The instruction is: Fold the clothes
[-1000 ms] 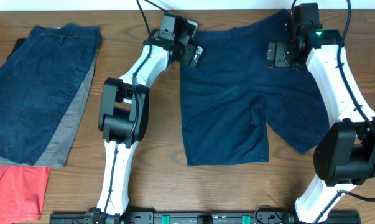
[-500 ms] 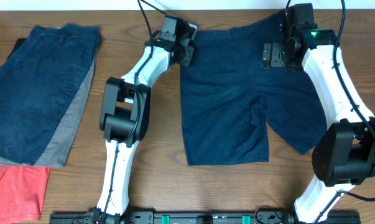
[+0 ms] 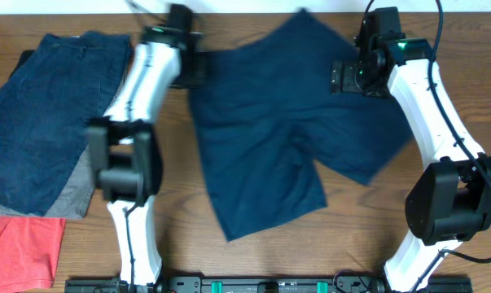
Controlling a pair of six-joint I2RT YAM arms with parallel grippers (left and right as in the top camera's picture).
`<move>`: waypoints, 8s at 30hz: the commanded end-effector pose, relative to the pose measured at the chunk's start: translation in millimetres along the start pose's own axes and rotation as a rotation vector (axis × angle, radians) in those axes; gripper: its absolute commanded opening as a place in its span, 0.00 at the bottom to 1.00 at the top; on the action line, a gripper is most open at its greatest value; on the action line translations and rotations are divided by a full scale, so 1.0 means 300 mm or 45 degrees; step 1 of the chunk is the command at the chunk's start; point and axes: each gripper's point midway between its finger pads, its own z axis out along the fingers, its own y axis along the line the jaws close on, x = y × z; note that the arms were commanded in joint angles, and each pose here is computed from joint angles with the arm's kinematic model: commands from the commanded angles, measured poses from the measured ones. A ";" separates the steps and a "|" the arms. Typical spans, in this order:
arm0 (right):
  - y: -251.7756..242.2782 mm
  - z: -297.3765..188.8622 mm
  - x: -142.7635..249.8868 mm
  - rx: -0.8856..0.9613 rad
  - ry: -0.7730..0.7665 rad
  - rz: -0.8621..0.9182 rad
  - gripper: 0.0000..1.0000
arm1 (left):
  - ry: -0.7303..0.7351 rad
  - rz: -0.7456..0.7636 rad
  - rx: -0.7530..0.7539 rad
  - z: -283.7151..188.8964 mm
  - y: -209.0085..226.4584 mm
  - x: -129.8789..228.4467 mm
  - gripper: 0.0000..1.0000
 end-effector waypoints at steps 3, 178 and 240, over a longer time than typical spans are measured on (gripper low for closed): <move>0.059 -0.031 0.021 -0.030 0.011 0.054 0.99 | 0.273 -0.221 -0.128 -0.080 0.134 0.189 0.07; 0.106 0.068 1.177 0.247 0.493 0.103 0.95 | 0.221 0.161 0.102 0.208 0.105 0.580 0.83; -0.166 -0.439 0.304 0.103 -0.177 0.261 0.01 | -0.411 -0.185 0.235 -0.485 0.054 0.522 0.06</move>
